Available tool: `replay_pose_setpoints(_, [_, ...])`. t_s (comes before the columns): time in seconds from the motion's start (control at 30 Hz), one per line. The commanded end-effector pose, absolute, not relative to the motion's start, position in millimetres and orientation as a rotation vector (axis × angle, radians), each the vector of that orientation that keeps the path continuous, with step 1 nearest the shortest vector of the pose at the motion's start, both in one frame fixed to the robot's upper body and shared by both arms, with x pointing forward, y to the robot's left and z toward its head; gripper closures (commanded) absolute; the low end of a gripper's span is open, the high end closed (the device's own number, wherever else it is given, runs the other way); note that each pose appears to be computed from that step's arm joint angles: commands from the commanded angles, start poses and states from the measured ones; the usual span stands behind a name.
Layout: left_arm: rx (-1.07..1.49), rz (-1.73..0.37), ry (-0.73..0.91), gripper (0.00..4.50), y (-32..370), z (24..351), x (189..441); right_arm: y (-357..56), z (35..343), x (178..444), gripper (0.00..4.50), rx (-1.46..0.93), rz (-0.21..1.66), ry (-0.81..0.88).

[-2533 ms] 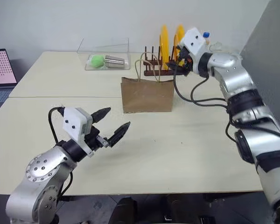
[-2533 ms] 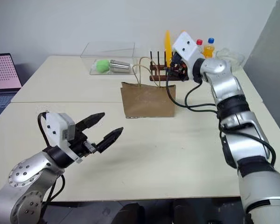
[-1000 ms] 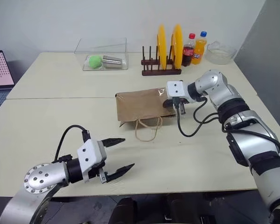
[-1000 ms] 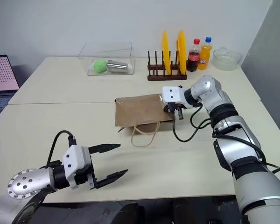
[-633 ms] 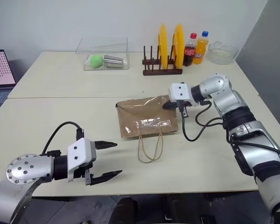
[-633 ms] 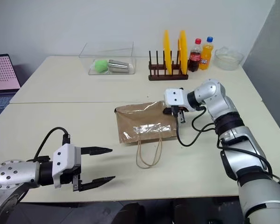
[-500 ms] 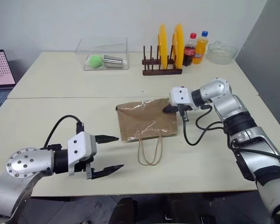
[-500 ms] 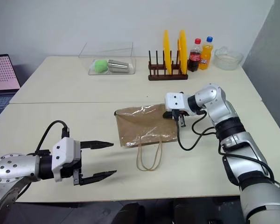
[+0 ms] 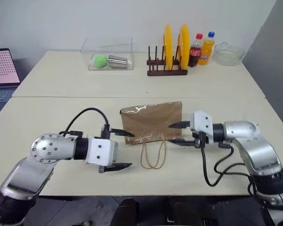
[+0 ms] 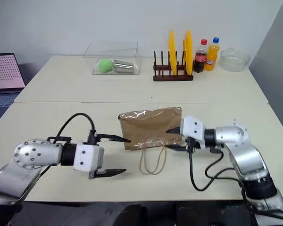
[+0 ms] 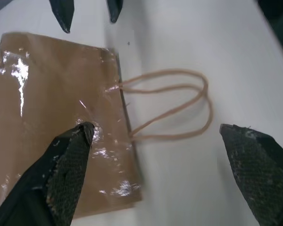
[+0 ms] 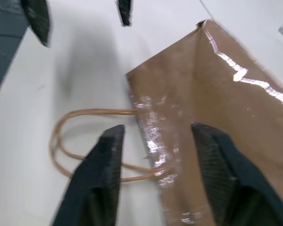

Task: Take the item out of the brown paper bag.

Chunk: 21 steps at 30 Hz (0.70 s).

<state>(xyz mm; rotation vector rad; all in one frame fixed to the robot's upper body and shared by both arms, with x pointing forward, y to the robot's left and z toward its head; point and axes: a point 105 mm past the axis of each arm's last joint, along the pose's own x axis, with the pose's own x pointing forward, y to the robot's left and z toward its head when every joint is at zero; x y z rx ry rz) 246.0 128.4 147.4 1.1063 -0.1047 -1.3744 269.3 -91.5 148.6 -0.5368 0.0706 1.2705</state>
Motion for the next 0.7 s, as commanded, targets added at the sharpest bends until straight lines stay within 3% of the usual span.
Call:
replay_pose_setpoints(0.03, [1.206, -1.437, -0.218, 0.0, 115, 134, 251, -88, 154, 255, 0.67, -0.52, 1.216, 0.049])
replay_pose_setpoints(0.5, [1.216, -1.538, -0.395, 0.0, 70, 103, 268, -98, 138, 227, 0.67, -0.436, 1.113, 0.154])
replay_pose_setpoints(0.7, [1.18, -1.53, -0.425, 1.82, 56, 104, 276, -102, 137, 225, 0.63, -0.476, 1.1, 0.17])
